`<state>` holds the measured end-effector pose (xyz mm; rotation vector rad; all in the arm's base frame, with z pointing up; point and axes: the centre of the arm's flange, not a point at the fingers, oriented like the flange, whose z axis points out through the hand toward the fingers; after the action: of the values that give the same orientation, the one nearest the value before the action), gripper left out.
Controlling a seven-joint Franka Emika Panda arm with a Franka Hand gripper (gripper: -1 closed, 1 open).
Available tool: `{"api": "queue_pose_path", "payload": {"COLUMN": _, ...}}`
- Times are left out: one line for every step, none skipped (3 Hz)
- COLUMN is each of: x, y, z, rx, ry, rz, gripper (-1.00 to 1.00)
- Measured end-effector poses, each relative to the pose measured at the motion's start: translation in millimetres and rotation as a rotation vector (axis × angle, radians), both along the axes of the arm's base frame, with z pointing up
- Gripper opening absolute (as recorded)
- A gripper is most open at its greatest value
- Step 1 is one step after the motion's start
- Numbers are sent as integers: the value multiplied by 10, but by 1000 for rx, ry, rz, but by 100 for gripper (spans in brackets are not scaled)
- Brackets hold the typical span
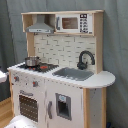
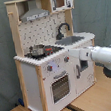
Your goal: Play with the kitchen
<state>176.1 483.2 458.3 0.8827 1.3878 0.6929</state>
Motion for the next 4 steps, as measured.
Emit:
{"api": "queue_pose_path", "payload": {"x": 204, "y": -73, "z": 330, "rx": 96, "ry": -13, "rz": -71, "gripper": 100}}
{"api": "queue_pose_path", "payload": {"x": 370, "y": -79, "z": 512, "rx": 179, "ry": -17, "rz": -122, "gripper": 100}}
{"api": "queue_pose_path", "payload": {"x": 553, "y": -49, "z": 668, "rx": 263, "ry": -27, "rz": -163, "gripper": 100}}
{"api": "queue_pose_path", "payload": {"x": 775, "y": -15, "z": 801, "rx": 349, "ry": -26, "rz": -204, "gripper": 100}}
